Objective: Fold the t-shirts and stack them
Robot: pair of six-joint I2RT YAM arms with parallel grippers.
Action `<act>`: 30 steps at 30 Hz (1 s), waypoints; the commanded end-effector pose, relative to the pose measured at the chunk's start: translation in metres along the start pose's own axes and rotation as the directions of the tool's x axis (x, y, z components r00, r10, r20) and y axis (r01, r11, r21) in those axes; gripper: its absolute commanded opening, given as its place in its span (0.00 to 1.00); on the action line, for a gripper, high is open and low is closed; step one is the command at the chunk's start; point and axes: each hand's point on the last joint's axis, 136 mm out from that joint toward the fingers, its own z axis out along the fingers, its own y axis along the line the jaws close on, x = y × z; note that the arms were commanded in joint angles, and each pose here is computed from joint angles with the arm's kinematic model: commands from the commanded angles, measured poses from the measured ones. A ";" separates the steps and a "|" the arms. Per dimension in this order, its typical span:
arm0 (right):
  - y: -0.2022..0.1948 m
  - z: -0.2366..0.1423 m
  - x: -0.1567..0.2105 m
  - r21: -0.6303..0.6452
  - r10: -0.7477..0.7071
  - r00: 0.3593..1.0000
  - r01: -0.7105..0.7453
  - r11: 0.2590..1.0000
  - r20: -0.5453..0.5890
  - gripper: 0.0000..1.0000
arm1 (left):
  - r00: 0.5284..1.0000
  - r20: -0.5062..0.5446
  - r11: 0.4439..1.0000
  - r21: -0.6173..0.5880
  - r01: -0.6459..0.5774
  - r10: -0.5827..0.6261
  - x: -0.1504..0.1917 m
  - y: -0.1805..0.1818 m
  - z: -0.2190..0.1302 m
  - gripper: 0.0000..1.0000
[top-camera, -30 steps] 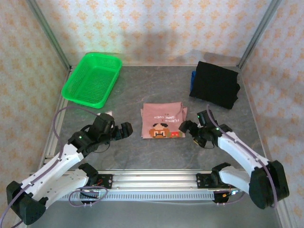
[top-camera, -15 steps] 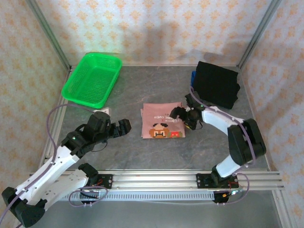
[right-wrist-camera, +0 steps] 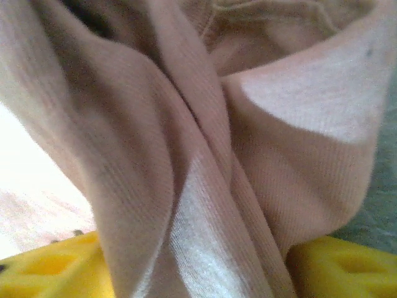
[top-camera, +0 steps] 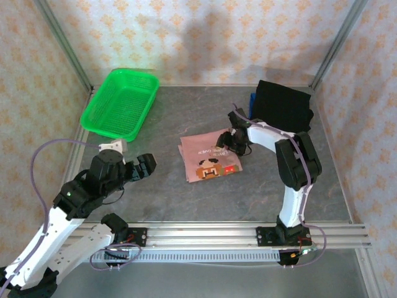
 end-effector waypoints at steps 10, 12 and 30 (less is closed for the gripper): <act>-0.024 -0.024 -0.005 0.175 -0.054 0.997 0.044 0.984 0.052 0.00 | 0.997 0.075 0.998 -0.065 0.018 -0.013 -0.006 0.024 -0.024 1.00; -0.021 -0.046 -0.015 0.203 -0.092 0.991 0.071 0.977 0.096 0.00 | 0.996 0.086 0.998 -0.061 0.021 -0.015 -0.006 0.026 -0.025 1.00; 0.019 -0.157 -0.091 0.359 -0.354 0.875 0.230 0.905 0.330 0.00 | 0.993 0.114 0.997 -0.076 0.026 -0.017 -0.005 0.033 -0.024 1.00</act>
